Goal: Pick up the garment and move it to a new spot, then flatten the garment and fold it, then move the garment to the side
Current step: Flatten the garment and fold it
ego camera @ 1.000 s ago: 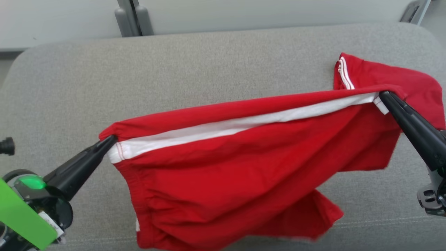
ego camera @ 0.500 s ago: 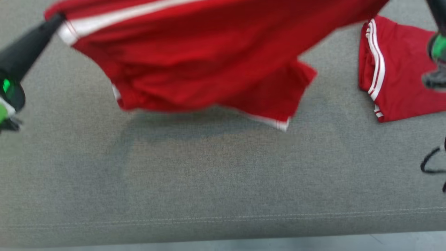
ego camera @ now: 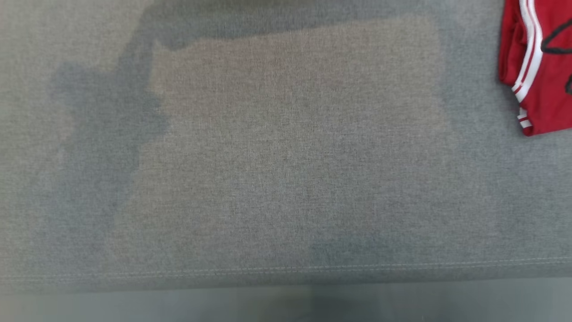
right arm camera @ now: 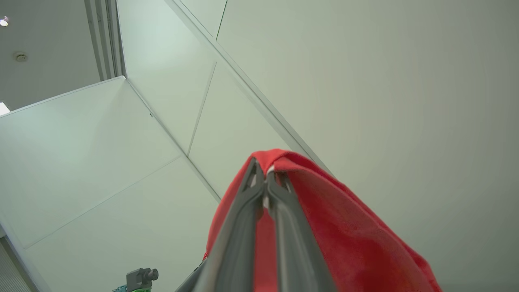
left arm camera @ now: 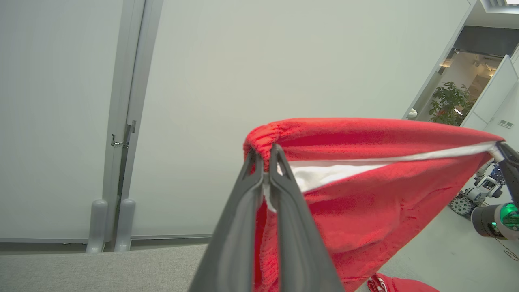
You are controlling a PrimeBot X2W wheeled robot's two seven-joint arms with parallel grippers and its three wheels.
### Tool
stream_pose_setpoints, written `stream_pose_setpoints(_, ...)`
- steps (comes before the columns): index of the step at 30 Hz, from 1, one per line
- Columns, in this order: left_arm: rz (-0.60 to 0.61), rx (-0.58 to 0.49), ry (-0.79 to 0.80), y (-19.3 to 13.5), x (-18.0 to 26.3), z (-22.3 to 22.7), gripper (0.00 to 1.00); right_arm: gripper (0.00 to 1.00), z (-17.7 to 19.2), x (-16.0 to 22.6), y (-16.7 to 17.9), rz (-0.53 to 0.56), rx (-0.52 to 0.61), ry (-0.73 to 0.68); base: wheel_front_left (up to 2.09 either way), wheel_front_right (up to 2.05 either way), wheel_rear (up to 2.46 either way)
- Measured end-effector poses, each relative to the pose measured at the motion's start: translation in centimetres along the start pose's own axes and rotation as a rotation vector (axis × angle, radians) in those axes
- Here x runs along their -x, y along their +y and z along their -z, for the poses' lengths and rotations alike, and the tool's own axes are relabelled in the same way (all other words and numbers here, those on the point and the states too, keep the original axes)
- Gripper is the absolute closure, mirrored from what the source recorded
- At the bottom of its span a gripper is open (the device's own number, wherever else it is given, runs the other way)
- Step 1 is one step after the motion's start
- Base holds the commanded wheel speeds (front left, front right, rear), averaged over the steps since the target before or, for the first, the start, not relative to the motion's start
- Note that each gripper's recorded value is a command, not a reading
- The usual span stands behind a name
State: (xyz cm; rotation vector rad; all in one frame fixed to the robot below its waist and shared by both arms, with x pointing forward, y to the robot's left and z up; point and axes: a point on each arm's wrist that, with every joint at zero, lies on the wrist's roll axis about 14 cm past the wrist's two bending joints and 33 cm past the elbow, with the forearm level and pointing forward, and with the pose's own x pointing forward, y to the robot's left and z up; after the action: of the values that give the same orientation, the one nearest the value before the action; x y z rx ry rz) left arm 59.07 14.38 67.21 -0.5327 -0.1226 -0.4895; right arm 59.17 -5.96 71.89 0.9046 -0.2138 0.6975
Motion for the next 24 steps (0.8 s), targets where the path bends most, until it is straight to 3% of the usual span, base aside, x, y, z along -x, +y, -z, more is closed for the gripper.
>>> stream_pose_setpoints(4, 0.079, 0.009, 0.067, -0.5, -0.7, 4.1, 1.00, 1.00, 2.9, -0.4, -1.6, -0.002, -0.042, 0.047, 0.00, 0.00, 0.00)
stream_pose_setpoints(8, 0.107, 0.097, 0.147, 0.3, 0.6, 9.2, 1.00, 1.00, 7.1, 2.0, -4.8, 0.054, -0.168, 0.123, 0.00, 0.00, 0.00)
stream_pose_setpoints(12, 0.038, 0.196, 0.271, 3.1, 4.2, 16.0, 1.00, 1.00, 12.9, 7.3, -10.2, 0.226, -0.287, 0.230, 0.00, 0.00, 0.00)
stream_pose_setpoints(16, -0.066, 0.218, 0.365, 6.1, 8.0, 20.8, 1.00, 1.00, 17.2, 12.9, -14.3, 0.406, -0.349, 0.302, 0.00, 0.00, 0.00)
stream_pose_setpoints(18, -0.129, 0.223, 0.363, 7.5, 9.3, 21.1, 1.00, 1.00, 17.6, 14.5, -15.1, 0.460, -0.364, 0.281, 0.00, 0.00, 0.00)
stream_pose_setpoints(24, -0.146, 0.237, 0.343, 7.0, 10.4, 20.4, 1.00, 1.00, 16.1, 16.2, -14.4, 0.473, -0.357, 0.211, 0.00, 0.00, 0.00)
